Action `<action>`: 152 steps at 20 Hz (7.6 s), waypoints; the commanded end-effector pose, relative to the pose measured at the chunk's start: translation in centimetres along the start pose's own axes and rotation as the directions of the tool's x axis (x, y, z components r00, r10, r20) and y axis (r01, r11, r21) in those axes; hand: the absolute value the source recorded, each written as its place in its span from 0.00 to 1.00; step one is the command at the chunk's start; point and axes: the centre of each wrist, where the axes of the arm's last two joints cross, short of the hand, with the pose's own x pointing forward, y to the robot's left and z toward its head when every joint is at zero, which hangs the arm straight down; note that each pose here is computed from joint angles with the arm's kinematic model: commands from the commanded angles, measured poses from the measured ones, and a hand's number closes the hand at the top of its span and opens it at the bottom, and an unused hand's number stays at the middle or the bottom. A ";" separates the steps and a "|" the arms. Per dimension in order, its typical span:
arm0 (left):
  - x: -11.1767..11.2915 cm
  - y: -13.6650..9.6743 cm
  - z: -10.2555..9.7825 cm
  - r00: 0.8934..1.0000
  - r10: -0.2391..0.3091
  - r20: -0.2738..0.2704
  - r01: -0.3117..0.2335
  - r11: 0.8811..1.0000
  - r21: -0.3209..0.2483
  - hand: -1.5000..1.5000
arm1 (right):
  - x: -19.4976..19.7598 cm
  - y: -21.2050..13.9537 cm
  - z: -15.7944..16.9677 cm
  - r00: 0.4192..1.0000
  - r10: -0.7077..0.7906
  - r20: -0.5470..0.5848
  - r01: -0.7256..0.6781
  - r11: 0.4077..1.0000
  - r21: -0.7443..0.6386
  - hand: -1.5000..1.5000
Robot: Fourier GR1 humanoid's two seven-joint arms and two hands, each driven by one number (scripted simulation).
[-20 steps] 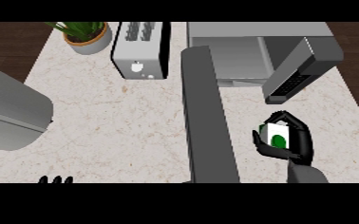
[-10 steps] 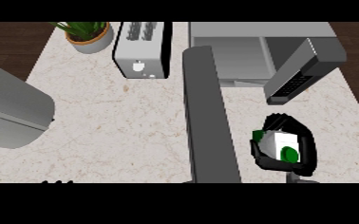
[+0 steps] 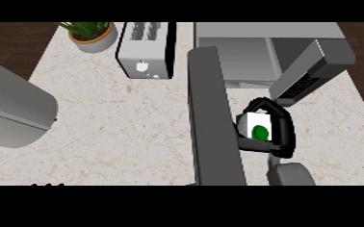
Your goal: Pick up the milk, place it into the microwave and close the microwave
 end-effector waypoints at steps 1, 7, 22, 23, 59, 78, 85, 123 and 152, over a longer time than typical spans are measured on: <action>-0.7 0.6 -0.7 1.000 -0.005 0.003 0.005 1.000 0.003 0.00 | 0.1 2.3 -4.2 0.999 0.047 -0.004 -0.047 0.999 -0.002 1.00; -0.3 0.8 -0.8 1.000 -0.017 -0.010 0.017 1.000 -0.008 0.00 | -2.7 3.7 -6.1 0.983 0.161 -0.085 -0.163 0.987 -0.011 1.00; -0.4 1.4 -0.9 1.000 0.007 -0.019 -0.007 0.999 -0.034 0.00 | -5.9 1.9 -10.5 0.925 0.331 -0.189 -0.347 0.936 -0.061 1.00; 0.5 2.0 0.0 1.000 -0.010 -0.014 0.010 0.999 -0.039 0.00 | -6.1 -0.8 -10.3 0.927 0.332 -0.176 -0.349 0.934 -0.075 1.00; -1.2 2.4 -1.9 0.999 0.021 -0.032 -0.024 0.995 -0.102 0.00 | -2.0 -2.0 -17.1 0.712 0.701 -0.034 -0.660 0.652 -0.374 1.00; -1.9 2.9 -3.3 1.000 0.003 -0.016 -0.006 0.989 -0.146 0.00 | -4.3 -1.2 -14.1 0.520 0.848 -0.103 -0.854 0.515 -0.066 0.00; -2.3 2.6 -3.8 1.000 -0.001 -0.016 -0.001 0.987 -0.161 0.00 | -4.1 1.4 -14.5 0.602 0.796 -0.063 -0.796 0.604 0.024 0.00; -0.8 1.3 -1.5 0.992 -0.054 -0.114 0.033 0.983 -0.178 0.00 | -10.9 -3.0 1.3 0.991 0.059 -0.123 -0.042 0.990 0.137 0.00; -11.2 -8.6 -9.5 0.966 -0.198 -0.166 0.089 0.859 -0.504 1.00 | -5.3 -22.8 10.7 0.985 0.097 -0.143 -0.115 0.986 -0.123 0.00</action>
